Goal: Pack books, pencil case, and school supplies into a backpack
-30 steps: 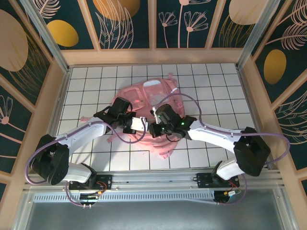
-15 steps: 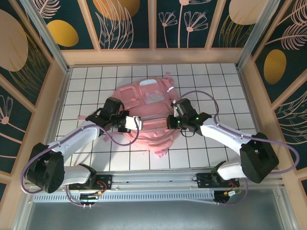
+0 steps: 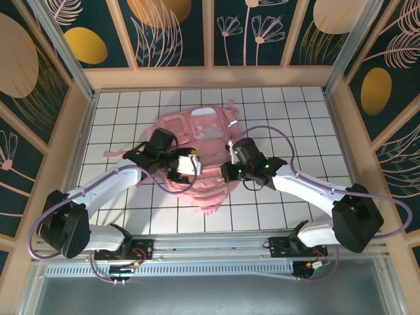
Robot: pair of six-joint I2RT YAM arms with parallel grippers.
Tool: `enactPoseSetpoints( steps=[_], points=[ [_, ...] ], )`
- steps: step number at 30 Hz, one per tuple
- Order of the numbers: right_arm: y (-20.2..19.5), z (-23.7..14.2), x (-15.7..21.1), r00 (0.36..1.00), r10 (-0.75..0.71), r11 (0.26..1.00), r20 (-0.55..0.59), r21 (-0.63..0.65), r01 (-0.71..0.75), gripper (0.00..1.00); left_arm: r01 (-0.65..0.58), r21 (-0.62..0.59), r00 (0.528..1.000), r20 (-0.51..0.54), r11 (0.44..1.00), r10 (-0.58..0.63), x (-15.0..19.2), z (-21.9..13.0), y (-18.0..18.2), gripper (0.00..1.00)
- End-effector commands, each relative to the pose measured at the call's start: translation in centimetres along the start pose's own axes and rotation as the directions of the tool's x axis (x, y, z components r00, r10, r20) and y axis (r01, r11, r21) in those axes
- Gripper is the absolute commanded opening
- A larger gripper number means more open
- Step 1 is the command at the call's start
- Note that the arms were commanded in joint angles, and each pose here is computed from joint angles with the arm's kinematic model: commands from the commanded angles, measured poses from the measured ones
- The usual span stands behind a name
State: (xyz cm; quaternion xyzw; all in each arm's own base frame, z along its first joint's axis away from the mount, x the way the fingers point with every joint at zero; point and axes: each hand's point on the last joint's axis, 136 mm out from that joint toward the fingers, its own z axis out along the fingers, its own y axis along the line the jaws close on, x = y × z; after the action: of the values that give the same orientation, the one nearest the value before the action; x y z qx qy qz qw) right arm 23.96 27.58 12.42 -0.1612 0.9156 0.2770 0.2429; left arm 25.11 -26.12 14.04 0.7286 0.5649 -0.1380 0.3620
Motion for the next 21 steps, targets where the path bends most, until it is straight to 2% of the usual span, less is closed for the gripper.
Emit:
enactPoseSetpoints(
  steps=[1, 2, 6, 9, 11, 12, 13, 16, 18, 21],
  points=[
    [3.3, -1.1, -1.4, 0.999, -0.037, 0.994, 0.026, -0.101, 0.039, 0.00, 0.145, 0.110, 0.989, -0.022, 0.983, -0.143, -0.5, 1.4, -1.6, 0.69],
    [3.5, -1.1, -1.5, 0.999, -0.037, 0.993, 0.028, -0.108, 0.040, 0.00, 0.168, 0.114, 0.985, -0.044, 0.979, -0.164, 0.0, 1.9, -1.8, 0.66],
    [3.5, -1.5, -1.6, 0.998, -0.038, 0.993, 0.040, -0.106, 0.042, 0.00, 0.213, -0.053, 0.968, -0.120, 0.976, -0.218, 1.0, 2.9, 1.6, 0.61],
    [3.5, -1.6, -1.3, 0.999, -0.041, 0.993, 0.030, -0.110, 0.044, 0.00, 0.229, -0.150, 0.959, -0.135, 0.962, -0.250, 1.6, 3.0, 3.4, 0.47],
    [3.3, -1.6, -1.1, 0.999, -0.041, 0.994, 0.025, -0.102, 0.043, 0.00, 0.236, -0.194, 0.955, -0.134, 0.952, -0.264, 1.7, 2.8, 4.2, 0.28],
    [2.9, -1.6, -1.1, 0.999, -0.038, 0.996, 0.024, -0.082, 0.040, 0.00, 0.234, -0.195, 0.956, -0.135, 0.953, -0.262, 1.6, 2.6, 4.2, 0.10],
    [2.3, -1.5, -1.1, 0.999, -0.032, 0.998, 0.022, -0.056, 0.033, 0.00, 0.222, -0.180, 0.959, -0.138, 0.958, -0.248, 1.6, 2.6, 3.9, 0.00],
    [-1.1, -1.0, -0.9, 1.000, 0.006, 0.999, -0.008, 0.044, -0.005, 0.00, 0.141, -0.073, 0.983, -0.106, 0.987, -0.148, 0.4, 2.0, 1.9, 0.00],
    [-3.5, -0.9, -0.9, 0.999, 0.021, 0.995, -0.028, 0.099, -0.018, 0.00, 0.057, 0.014, 0.996, -0.069, 0.998, -0.056, 0.1, 1.6, -0.7, 0.00],
    [-5.9, -0.9, -1.0, 0.994, -0.094, 0.984, -0.055, 0.145, 0.101, 0.00, -0.046, 0.070, 0.999, 0.002, 0.996, 0.046, -0.6, 0.7, -3.1, 0.00]
  ],
)
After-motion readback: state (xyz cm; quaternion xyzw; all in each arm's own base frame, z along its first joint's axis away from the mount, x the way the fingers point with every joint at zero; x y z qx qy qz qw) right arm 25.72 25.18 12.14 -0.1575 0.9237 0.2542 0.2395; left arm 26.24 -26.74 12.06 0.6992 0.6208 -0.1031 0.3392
